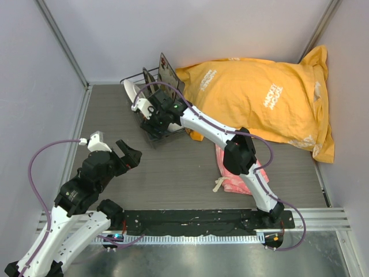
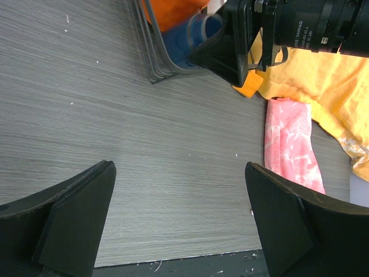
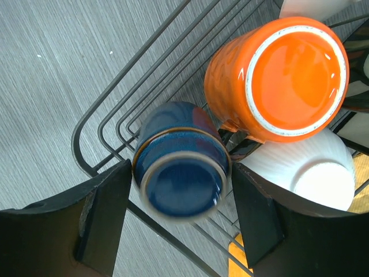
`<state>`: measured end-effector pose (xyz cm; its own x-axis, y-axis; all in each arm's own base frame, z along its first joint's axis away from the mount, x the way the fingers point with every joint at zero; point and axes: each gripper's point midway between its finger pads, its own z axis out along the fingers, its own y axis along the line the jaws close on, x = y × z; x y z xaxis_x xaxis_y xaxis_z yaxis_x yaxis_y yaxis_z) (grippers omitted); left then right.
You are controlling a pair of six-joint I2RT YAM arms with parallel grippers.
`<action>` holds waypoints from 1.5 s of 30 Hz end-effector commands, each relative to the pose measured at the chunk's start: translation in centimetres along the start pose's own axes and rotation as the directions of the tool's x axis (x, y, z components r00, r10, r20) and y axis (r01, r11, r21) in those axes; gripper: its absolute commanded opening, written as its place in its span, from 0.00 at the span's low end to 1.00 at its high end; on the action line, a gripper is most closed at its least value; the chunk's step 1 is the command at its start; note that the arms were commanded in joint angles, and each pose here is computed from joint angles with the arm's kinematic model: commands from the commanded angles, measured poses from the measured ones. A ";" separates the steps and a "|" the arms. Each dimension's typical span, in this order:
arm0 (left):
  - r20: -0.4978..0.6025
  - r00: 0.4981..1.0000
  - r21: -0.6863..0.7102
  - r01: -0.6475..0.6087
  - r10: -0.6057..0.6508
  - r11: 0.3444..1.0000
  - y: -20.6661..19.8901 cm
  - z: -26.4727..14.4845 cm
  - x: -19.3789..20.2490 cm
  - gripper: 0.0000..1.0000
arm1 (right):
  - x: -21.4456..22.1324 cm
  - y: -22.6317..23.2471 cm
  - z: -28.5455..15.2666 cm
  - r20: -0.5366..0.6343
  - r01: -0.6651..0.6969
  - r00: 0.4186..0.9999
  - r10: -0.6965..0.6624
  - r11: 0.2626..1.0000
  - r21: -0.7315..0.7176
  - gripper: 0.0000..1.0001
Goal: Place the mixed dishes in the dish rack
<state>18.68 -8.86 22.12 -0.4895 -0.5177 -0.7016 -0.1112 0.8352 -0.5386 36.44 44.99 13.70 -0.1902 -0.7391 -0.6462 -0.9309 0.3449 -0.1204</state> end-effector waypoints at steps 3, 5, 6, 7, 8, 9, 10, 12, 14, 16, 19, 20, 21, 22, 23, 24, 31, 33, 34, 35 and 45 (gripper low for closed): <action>0.011 1.000 0.003 0.017 -0.017 1.000 0.0 0.1 -0.1 1.00 | -2.5 -0.2 -1.0 0.061 0.020 0.998 -0.021 1.000 0.018 0.77; 0.014 1.000 0.004 0.020 -0.020 1.000 0.1 0.0 -0.1 1.00 | -2.3 -0.2 -0.7 0.055 0.016 0.998 -0.017 1.000 0.019 0.78; 0.014 1.000 0.004 0.018 -0.018 1.000 0.1 0.0 -0.1 1.00 | -2.3 -0.2 -0.6 0.054 0.014 0.998 -0.015 1.000 0.020 0.78; 0.016 1.000 0.004 0.019 -0.019 1.000 0.1 -0.1 -0.2 1.00 | -2.3 -0.2 -0.6 0.054 0.013 0.998 -0.014 1.000 0.018 0.78; 0.015 1.000 0.002 0.019 -0.019 1.000 0.1 0.0 -0.1 1.00 | -2.3 -0.1 -0.6 0.055 0.013 0.998 -0.014 1.000 0.017 0.78; 0.018 1.000 0.001 0.018 -0.018 1.000 0.2 -0.1 -0.2 1.00 | -2.3 -0.1 -0.6 0.055 0.013 0.998 -0.014 1.000 0.015 0.78; 0.016 1.000 0.001 0.019 -0.019 1.000 0.2 -0.1 -0.1 1.00 | -2.4 -0.1 -0.7 0.058 0.013 0.998 -0.014 1.000 0.016 0.79; 0.017 1.000 0.000 0.020 -0.020 1.000 0.2 -0.1 -0.2 1.00 | -2.5 -0.1 -0.8 0.060 0.012 0.998 -0.013 1.000 0.014 0.78; 0.018 1.000 0.001 0.018 -0.018 1.000 0.2 -0.1 -0.2 1.00 | -3.0 -0.2 -1.3 0.076 0.008 0.997 -0.009 1.000 0.019 0.78; 0.022 1.000 -0.006 0.017 -0.016 1.000 0.3 -0.2 -0.3 1.00 | -3.6 -0.2 -1.9 0.094 0.008 0.996 -0.009 1.000 0.018 0.79; 0.027 1.000 -0.014 0.013 -0.012 1.000 0.4 -0.3 -0.5 1.00 | -5.3 -0.2 -3.9 0.152 0.001 0.988 -0.004 1.000 0.020 0.79; 0.027 1.000 -0.014 0.010 -0.010 1.000 0.4 -0.4 -0.5 1.00 | -5.8 -0.2 -4.5 0.169 0.000 0.986 -0.003 1.000 0.021 0.79; 0.032 0.999 -0.017 0.012 -0.011 1.000 0.5 -0.4 -0.6 1.00 | -6.9 -0.2 -5.8 0.205 -0.002 0.979 -0.002 1.000 0.021 0.79; 0.031 0.999 -0.021 0.010 -0.009 1.000 0.5 -0.4 -0.6 1.00 | -7.4 -0.3 -6.6 0.223 -0.007 0.975 0.001 1.000 0.025 0.79; 0.033 0.999 -0.024 0.010 -0.010 1.000 0.6 -0.4 -0.7 1.00 | -7.5 -0.3 -7.1 0.232 -0.013 0.973 0.007 1.000 0.028 0.79; 0.037 0.999 -0.024 0.010 -0.009 1.000 0.5 -0.5 -0.8 1.00 | -8.4 -0.4 -8.0 0.264 -0.022 0.965 0.012 0.999 0.037 0.79; 0.037 0.999 -0.058 -0.005 0.008 0.998 0.8 -0.6 -1.2 1.00 | -9.2 -1.9 -16.7 0.383 -0.228 0.911 0.151 0.960 0.165 1.00; 0.045 0.999 -0.073 -0.014 0.018 0.997 1.0 -0.7 -1.5 1.00 | -9.3 -2.4 -19.2 0.448 -0.288 0.877 0.173 0.936 0.203 1.00; 0.047 0.999 -0.086 -0.019 0.023 0.996 1.1 -0.7 -1.7 1.00 | -6.8 -2.4 -18.2 0.418 -0.318 0.886 0.201 0.920 0.231 1.00; 0.046 0.998 -0.100 -0.027 0.032 0.995 1.3 -0.8 -1.8 1.00 | -7.2 -2.3 -22.3 0.502 -0.366 0.839 0.211 0.901 0.234 1.00; -0.028 0.990 -0.316 -0.141 0.140 0.938 4.0 0.8 -1.6 1.00 | 1.4 -0.7 -33.7 0.847 -0.714 0.410 0.338 0.696 0.068 0.99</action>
<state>19.32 -6.04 20.93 -0.5157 -0.4419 -0.7340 -0.2674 0.8969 -0.3522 27.19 27.37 35.85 -0.1675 -0.0200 -0.9857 -0.5963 0.7983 0.0851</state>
